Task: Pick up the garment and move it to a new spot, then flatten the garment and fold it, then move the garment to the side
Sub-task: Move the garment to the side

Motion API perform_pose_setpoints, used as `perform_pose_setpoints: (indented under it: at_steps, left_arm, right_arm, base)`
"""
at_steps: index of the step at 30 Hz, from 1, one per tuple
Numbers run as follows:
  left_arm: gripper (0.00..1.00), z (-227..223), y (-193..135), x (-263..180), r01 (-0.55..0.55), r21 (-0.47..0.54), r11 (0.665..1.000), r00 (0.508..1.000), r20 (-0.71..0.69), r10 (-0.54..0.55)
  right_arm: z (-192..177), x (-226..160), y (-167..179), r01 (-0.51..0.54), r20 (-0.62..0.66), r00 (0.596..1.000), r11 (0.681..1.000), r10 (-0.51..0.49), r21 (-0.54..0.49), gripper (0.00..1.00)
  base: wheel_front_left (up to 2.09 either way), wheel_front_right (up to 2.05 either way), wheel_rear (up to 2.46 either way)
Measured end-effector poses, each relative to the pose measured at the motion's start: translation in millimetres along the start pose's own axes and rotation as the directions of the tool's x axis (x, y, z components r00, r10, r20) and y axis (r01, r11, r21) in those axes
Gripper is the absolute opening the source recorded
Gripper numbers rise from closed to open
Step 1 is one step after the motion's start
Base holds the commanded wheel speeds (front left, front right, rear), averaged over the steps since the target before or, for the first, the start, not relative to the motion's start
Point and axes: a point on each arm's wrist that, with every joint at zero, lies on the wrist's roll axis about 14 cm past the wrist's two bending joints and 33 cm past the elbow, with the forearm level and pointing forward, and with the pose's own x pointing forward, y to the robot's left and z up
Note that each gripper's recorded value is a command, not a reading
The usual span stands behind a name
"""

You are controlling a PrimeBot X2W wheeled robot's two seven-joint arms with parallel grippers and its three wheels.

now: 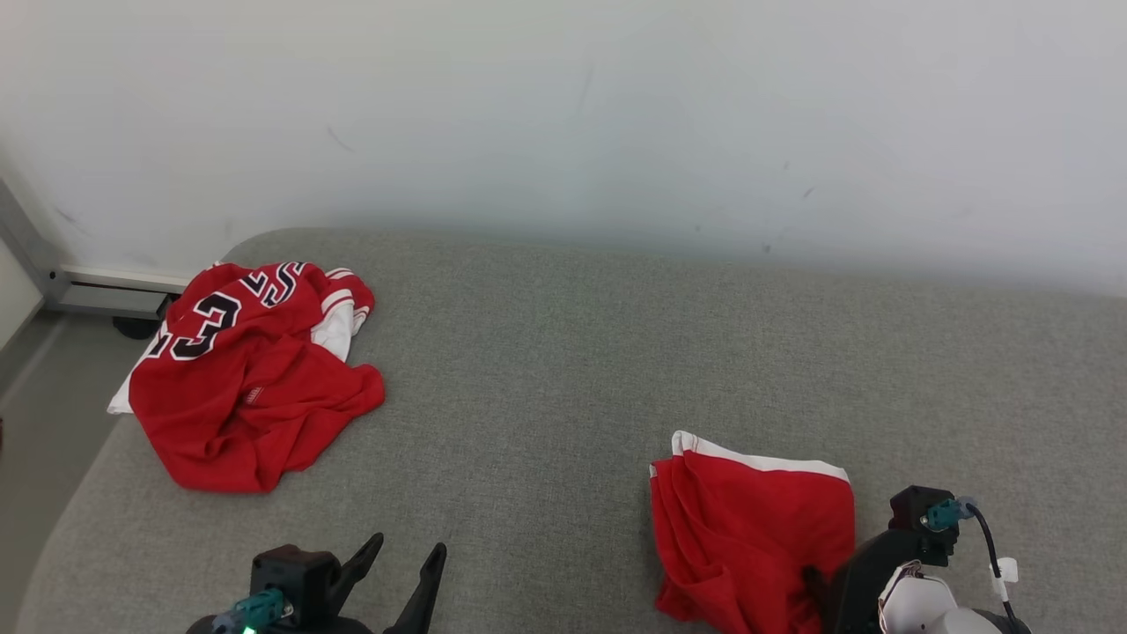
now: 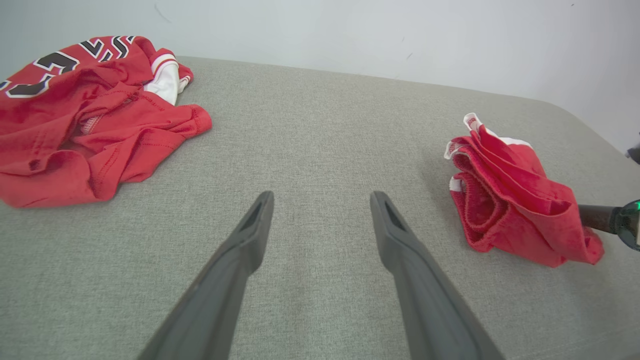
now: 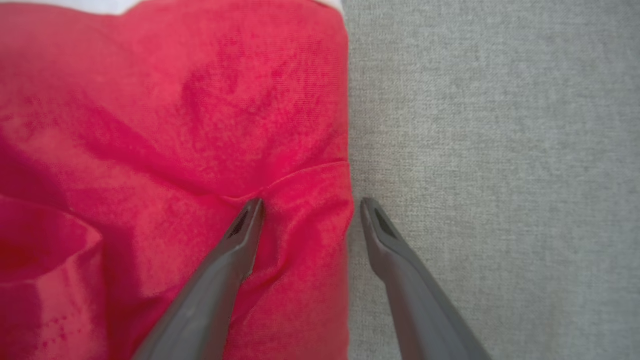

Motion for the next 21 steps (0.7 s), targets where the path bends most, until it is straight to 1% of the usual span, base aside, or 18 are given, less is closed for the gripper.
perform_pose_setpoints:
  at_steps: [1,2,3,4,5,6,7,11,15,16,19,21]
  left_arm:
    - [1.00,0.0,0.1,0.0,0.000,0.000,1.000,1.000,0.000,0.000]
    - [1.00,0.1,0.1,0.0,-0.001,0.000,1.000,1.000,0.000,0.001]
    - [1.00,0.4,0.3,0.1,-0.001,0.000,1.000,1.000,0.001,0.001]
    - [1.00,0.7,0.5,0.2,-0.001,0.000,1.000,1.000,0.001,0.001]
    - [1.00,1.2,0.7,0.5,-0.002,0.001,1.000,1.000,0.003,0.002]
    - [1.00,2.3,0.8,1.1,-0.001,0.002,1.000,1.000,0.004,0.001]
    - [1.00,3.5,1.1,1.5,-0.002,0.003,1.000,1.000,0.006,0.002]
    - [1.00,2.5,1.0,1.1,0.002,0.003,1.000,1.000,0.003,-0.002]
    - [1.00,2.5,2.3,0.9,-0.002,0.002,1.000,1.000,0.003,0.002]
    - [1.00,2.5,2.3,0.9,-0.002,0.002,1.000,1.000,0.003,0.002]
    - [1.00,2.9,4.3,1.6,-0.006,0.003,1.000,1.000,0.003,0.006]
    - [1.00,2.7,3.4,2.7,-0.002,0.003,1.000,1.000,0.001,0.002]
  right_arm:
    - [0.2,0.2,-0.3,0.001,-0.001,1.000,1.000,-0.001,0.003,0.64]
    - [-0.4,0.4,-0.7,0.002,-0.007,1.000,1.000,-0.002,0.005,0.47]
    - [-0.4,0.7,-1.5,0.004,-0.009,1.000,1.000,-0.004,0.010,0.37]
    - [0.2,1.0,-2.2,0.006,-0.008,1.000,1.000,-0.006,0.015,0.30]
    - [0.8,1.3,-2.5,0.007,-0.008,1.000,1.000,-0.007,0.018,0.19]
    - [1.2,1.7,-2.3,0.007,-0.008,1.000,1.000,-0.006,0.018,0.03]
    - [1.7,2.1,-1.7,0.005,-0.010,1.000,1.000,-0.005,0.019,0.00]
    - [10.4,3.0,-3.3,0.014,0.003,1.000,1.000,-0.014,0.000,0.00]
    - [28.0,0.0,-24.1,0.070,0.047,0.997,0.996,-0.067,-0.052,0.00]
    - [28.0,0.0,-24.1,0.070,0.047,0.997,0.996,-0.067,-0.052,0.00]
    - [58.6,-6.7,-44.1,0.124,0.124,0.986,0.989,-0.113,-0.086,0.00]
    - [77.6,-13.1,-61.5,0.176,0.171,0.973,0.978,-0.155,-0.115,0.00]
  base:
    - [0.00,0.00,0.00]
    - [0.00,0.00,0.00]
    - [0.00,0.00,0.00]
    - [0.00,0.00,0.00]
    - [0.00,0.00,0.00]
    - [0.00,0.00,0.00]
    - [0.00,0.00,0.00]
    - [0.00,0.00,0.00]
    - [0.00,0.00,0.00]
    - [0.00,0.00,0.00]
    - [0.00,0.00,0.00]
    - [0.00,0.00,0.00]
